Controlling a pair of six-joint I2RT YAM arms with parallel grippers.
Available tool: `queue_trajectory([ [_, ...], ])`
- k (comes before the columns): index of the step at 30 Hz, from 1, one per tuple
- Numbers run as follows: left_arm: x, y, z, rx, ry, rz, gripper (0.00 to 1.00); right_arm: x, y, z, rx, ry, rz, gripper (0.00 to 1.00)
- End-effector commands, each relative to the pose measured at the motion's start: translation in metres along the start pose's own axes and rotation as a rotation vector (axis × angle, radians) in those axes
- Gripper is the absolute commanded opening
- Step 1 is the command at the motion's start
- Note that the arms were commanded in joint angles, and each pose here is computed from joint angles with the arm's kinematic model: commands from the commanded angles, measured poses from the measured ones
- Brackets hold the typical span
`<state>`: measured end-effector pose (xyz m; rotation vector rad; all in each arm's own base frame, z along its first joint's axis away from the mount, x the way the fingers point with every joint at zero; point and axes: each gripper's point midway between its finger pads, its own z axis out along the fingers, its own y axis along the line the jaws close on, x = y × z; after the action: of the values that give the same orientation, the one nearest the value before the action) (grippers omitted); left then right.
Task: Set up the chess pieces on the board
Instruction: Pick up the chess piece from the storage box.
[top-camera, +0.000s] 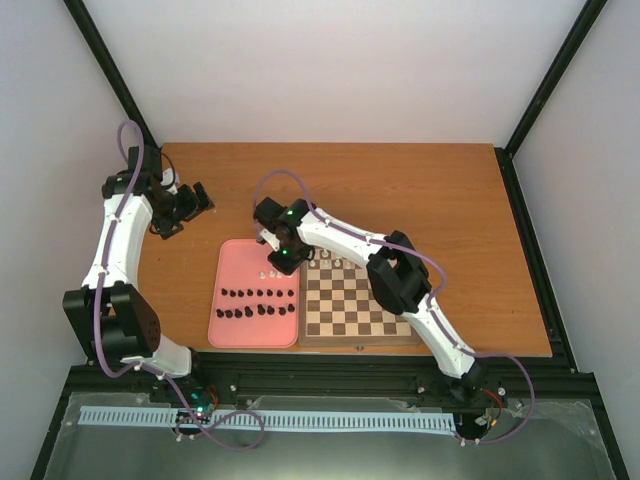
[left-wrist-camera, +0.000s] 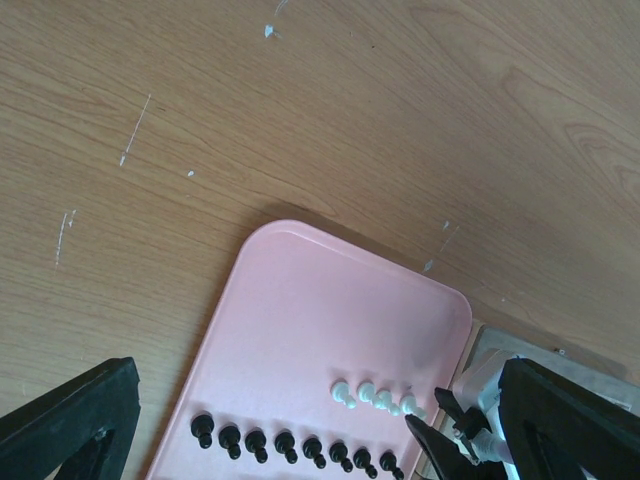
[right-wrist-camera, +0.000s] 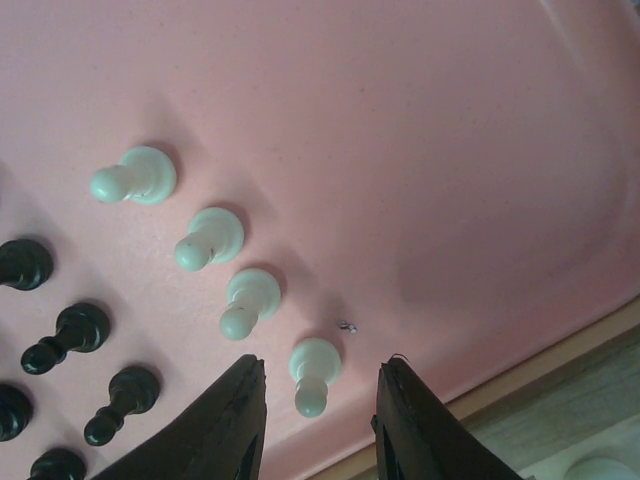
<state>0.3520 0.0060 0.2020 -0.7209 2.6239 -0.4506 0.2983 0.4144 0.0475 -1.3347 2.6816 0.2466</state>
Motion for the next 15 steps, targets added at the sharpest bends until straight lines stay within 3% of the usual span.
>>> queue_trajectory([
  [1,-0.0072,-0.0034,-0.0021,0.014,-0.019,-0.004,1.00,0.0029,-0.0004,0.0073,-0.007,0.028,-0.007,0.32],
  [9,-0.0074,-0.0034,0.0011,0.012,-0.010,-0.006,1.00,0.0063,0.0016,0.0134,-0.022,0.046,-0.007,0.30],
  [15,-0.0074,-0.0024,0.0019,0.009,-0.009,-0.008,1.00,0.0054,0.0009,0.0134,-0.022,0.045,-0.006,0.17],
])
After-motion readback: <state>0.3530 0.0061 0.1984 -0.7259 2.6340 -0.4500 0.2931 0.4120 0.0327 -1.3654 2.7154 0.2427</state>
